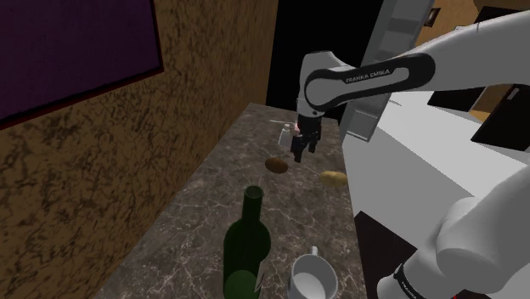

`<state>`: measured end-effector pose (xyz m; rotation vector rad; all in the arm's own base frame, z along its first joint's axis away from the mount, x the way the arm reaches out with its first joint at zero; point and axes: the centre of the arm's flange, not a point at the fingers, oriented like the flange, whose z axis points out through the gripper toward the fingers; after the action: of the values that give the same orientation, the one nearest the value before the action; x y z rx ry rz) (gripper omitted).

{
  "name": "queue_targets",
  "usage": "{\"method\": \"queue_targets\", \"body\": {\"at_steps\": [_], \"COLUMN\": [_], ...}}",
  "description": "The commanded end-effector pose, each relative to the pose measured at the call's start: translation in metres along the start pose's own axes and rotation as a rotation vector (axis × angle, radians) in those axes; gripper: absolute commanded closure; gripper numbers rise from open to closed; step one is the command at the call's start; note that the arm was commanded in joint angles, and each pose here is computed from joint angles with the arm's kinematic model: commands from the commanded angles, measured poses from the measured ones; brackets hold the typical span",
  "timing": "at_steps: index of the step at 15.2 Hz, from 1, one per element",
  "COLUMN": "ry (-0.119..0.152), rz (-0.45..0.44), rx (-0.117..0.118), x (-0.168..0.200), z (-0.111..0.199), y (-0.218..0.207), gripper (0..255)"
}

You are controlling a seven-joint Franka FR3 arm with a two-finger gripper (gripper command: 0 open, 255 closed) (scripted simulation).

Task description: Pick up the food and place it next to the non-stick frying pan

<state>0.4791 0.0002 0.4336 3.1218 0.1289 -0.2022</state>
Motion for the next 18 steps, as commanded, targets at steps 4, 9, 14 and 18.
{"method": "queue_targets", "body": {"at_steps": [4, 9, 14, 18], "ry": [0.019, 0.037, 0.038, 0.038], "rz": [-0.023, -0.045, -0.047, -0.047], "rx": [0.028, 0.057, 0.059, 0.059], "x": [0.061, 0.119, 0.124, 0.125], "z": [0.027, 0.051, 0.074, 0.092], "y": [0.005, 0.006, 0.005, 0.004], "gripper": [0, 0, 0, 0]}}
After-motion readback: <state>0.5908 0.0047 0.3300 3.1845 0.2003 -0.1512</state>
